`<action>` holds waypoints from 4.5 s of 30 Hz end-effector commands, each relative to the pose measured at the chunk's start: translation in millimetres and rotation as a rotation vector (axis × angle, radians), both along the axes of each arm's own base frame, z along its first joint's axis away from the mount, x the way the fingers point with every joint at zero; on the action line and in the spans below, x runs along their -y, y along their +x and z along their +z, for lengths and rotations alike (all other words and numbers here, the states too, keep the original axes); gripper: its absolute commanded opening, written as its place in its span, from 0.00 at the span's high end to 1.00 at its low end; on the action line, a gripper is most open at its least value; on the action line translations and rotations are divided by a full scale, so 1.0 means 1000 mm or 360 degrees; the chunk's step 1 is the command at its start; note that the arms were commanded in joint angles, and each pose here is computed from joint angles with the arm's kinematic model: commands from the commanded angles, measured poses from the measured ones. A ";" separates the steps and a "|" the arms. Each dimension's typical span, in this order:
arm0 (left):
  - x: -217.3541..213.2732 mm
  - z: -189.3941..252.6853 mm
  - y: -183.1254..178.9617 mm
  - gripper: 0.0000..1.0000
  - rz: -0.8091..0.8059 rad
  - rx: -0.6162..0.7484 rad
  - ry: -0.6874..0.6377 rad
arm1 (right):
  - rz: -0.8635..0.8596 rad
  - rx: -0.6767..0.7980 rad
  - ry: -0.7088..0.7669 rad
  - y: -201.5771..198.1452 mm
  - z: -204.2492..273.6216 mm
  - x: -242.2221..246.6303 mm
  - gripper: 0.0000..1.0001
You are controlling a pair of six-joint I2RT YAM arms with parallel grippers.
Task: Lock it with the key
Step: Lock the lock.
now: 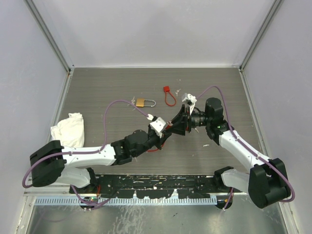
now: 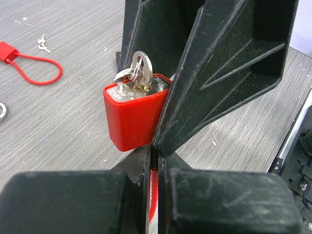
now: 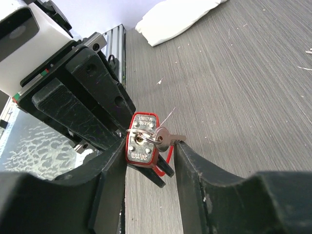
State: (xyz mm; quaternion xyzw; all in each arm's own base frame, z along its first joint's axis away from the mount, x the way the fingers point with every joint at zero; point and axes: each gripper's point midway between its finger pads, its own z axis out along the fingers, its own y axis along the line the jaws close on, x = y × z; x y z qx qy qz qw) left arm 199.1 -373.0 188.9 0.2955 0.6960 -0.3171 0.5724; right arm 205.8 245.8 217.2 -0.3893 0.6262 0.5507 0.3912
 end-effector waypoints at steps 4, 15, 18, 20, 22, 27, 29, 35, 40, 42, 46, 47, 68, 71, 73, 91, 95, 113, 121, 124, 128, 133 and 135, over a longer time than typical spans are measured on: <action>0.005 0.048 0.004 1.00 0.0020 0.0089 -0.0248 | 0.0034 0.0102 0.0030 0.000 0.017 -0.004 0.51; 0.009 0.040 0.003 1.00 0.0004 0.0067 -0.0222 | 0.0046 0.0078 0.0086 -0.003 0.027 -0.005 0.54; 0.008 0.040 0.003 1.00 0.0013 0.0061 -0.0220 | 0.0031 0.0091 0.0076 0.000 0.029 -0.004 0.47; 0.005 0.041 0.005 1.00 0.0039 0.0060 -0.0222 | 0.0011 0.0127 0.0012 0.007 0.027 -0.001 0.38; 0.000 0.042 0.006 1.00 0.0058 0.0053 -0.0218 | -0.0009 0.0189 -0.0088 0.014 0.027 0.009 0.33; -0.016 0.049 0.009 1.00 0.0076 0.0034 -0.0271 | 0.0012 0.0256 -0.0104 0.011 0.034 0.025 0.22; -0.019 0.051 0.010 1.00 0.0076 0.0020 -0.0287 | 0.0007 0.0255 -0.0089 0.011 0.036 0.026 0.23; -0.019 0.049 0.011 1.00 0.0060 -0.0026 -0.0288 | 0.0028 0.0116 -0.0018 0.007 0.037 0.022 0.32; -0.011 0.048 0.011 1.00 0.0032 -0.0052 -0.0287 | 0.0081 0.0053 0.0004 -0.003 0.033 0.009 0.41; -0.007 0.049 0.011 1.00 0.0017 -0.0059 -0.0292 | 0.0053 0.0035 0.0001 0.000 0.029 0.007 0.44; -0.003 0.050 0.009 1.00 -0.0008 -0.0074 -0.0306 | -0.0022 0.0031 0.0024 0.005 0.027 0.004 0.46; -0.002 0.050 0.009 1.00 -0.0010 -0.0077 -0.0310 | -0.0036 0.0045 0.0041 0.006 0.028 0.003 0.48; 0.019 0.034 0.012 1.00 -0.0049 -0.0168 -0.0266 | -0.0094 0.0039 0.0074 0.007 0.022 -0.004 0.58; 0.021 0.036 0.013 1.00 -0.0050 -0.0163 -0.0275 | -0.0094 0.0030 0.0068 0.007 0.020 -0.005 0.61; 0.021 0.037 0.013 1.00 -0.0051 -0.0162 -0.0278 | -0.0089 0.0032 0.0063 0.007 0.019 -0.005 0.60; 0.017 0.042 0.012 1.00 -0.0040 -0.0159 -0.0303 | -0.0031 0.0081 0.0003 0.004 0.015 -0.007 0.88; 0.015 0.043 0.010 0.98 -0.0040 -0.0167 -0.0312 | -0.0044 0.0112 -0.0006 0.005 0.022 -0.006 0.99; -0.070 0.039 -0.016 0.02 0.0181 -0.0430 -0.0875 | -0.0336 -0.0010 0.0098 0.039 0.041 0.028 0.99; -0.095 -0.005 -0.019 0.02 0.0384 -0.0827 -0.1126 | -0.0439 -0.0052 0.0140 0.051 0.045 0.041 0.99; -0.099 -0.020 -0.020 0.00 0.0452 -0.0954 -0.1158 | -0.0472 -0.0064 0.0156 0.054 0.048 0.046 0.99; -0.101 -0.039 -0.019 0.02 0.0567 -0.1104 -0.1123 | -0.0510 -0.0091 0.0178 0.058 0.050 0.052 0.99; -0.103 -0.048 -0.014 0.05 0.0681 -0.1205 -0.1175 | -0.0578 -0.0127 0.0232 0.064 0.055 0.058 0.99; -0.105 -0.052 -0.011 0.06 0.0727 -0.1223 -0.1216 | -0.0609 -0.0164 0.0270 0.066 0.055 0.061 0.99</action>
